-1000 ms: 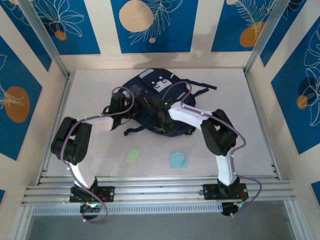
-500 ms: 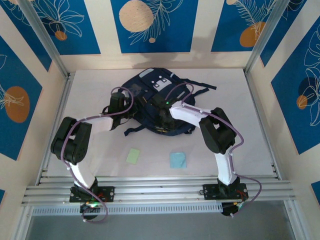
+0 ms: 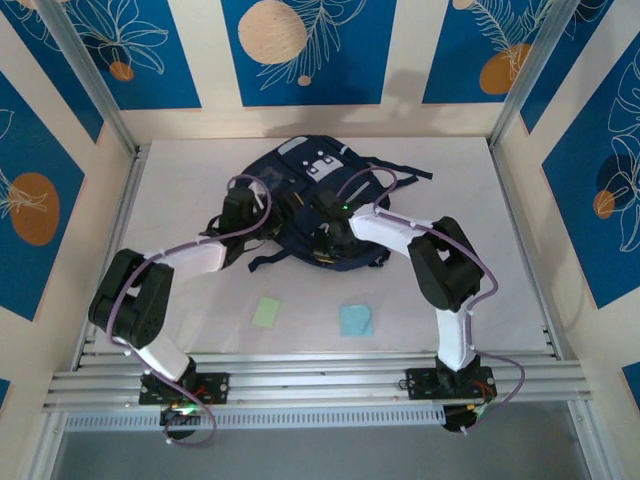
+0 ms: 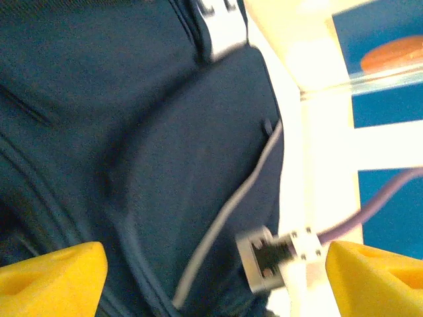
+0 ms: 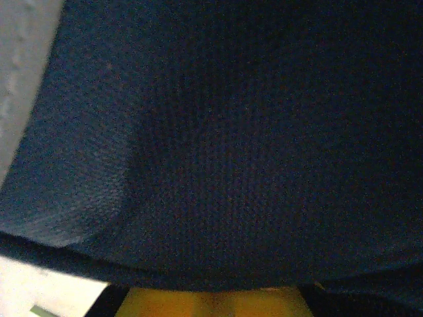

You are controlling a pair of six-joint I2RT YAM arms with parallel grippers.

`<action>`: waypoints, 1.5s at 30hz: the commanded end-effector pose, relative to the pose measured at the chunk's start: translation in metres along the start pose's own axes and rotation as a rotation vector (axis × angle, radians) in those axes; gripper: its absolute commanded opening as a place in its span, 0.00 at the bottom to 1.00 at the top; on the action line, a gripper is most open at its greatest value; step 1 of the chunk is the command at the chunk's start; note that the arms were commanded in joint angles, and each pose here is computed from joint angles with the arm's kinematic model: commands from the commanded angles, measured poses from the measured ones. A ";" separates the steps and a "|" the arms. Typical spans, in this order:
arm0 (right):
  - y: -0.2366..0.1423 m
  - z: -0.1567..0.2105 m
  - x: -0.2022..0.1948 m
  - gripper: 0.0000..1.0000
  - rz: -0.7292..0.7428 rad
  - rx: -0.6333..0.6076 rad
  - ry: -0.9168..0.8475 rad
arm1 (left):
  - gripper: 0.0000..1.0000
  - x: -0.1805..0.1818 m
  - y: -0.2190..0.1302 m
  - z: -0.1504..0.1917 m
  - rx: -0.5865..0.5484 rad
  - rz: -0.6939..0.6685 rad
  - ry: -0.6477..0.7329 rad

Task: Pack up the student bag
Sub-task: Zip the student bag at the top-center of the table.

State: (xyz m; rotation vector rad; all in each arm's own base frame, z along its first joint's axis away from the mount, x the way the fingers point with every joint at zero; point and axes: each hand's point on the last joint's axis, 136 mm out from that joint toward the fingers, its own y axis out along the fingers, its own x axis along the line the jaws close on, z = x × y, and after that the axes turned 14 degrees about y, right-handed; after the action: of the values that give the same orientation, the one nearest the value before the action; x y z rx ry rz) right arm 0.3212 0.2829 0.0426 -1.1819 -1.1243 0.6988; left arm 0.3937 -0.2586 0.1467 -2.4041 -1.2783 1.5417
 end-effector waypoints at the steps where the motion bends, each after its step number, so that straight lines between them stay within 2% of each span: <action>1: -0.017 0.003 0.020 0.00 -0.118 0.022 -0.072 | 0.86 0.008 0.010 0.033 0.053 -0.051 -0.035; 7: -0.026 0.024 0.019 0.00 -0.143 0.120 -0.140 | 0.86 0.037 0.040 0.052 0.113 -0.132 -0.030; 11: -0.031 0.031 0.003 0.00 -0.069 0.149 -0.190 | 0.80 0.048 0.053 0.052 0.136 -0.185 0.025; 12: -0.031 0.031 -0.002 0.00 -0.040 0.152 -0.201 | 0.75 0.049 0.055 0.050 0.136 -0.187 0.038; 13: -0.032 0.030 -0.009 0.00 -0.001 0.146 -0.215 | 0.66 0.049 0.057 0.047 0.133 -0.185 0.047; 17: -0.038 0.018 -0.034 0.00 0.164 0.087 -0.276 | 0.05 0.045 0.062 0.037 0.121 -0.146 0.045; 18: -0.039 0.015 -0.038 0.00 0.189 0.077 -0.286 | 0.00 0.044 0.062 0.036 0.123 -0.142 0.045; 24: -0.059 0.004 -0.047 0.00 0.285 0.055 -0.363 | 0.00 0.036 0.051 0.023 0.096 -0.121 0.047; 31: -0.076 -0.008 -0.071 0.00 0.394 0.058 -0.402 | 0.00 0.010 0.033 0.004 0.059 -0.053 0.058; 37: -0.081 -0.017 -0.078 0.00 0.330 0.055 -0.353 | 0.00 -0.005 0.023 -0.001 0.042 0.001 0.033; 41: -0.080 -0.029 -0.084 0.00 0.314 -0.013 -0.356 | 0.00 -0.010 0.021 -0.003 0.034 0.017 0.033; 45: -0.086 -0.071 -0.113 0.00 0.398 -0.135 -0.335 | 0.00 -0.012 0.017 -0.003 0.047 0.024 0.050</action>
State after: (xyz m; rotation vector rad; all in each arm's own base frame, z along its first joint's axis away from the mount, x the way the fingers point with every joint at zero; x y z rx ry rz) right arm 0.3300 0.1846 0.0875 -1.2979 -1.3003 1.1127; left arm 0.3913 -0.2897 0.1159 -2.2995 -1.1523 1.5638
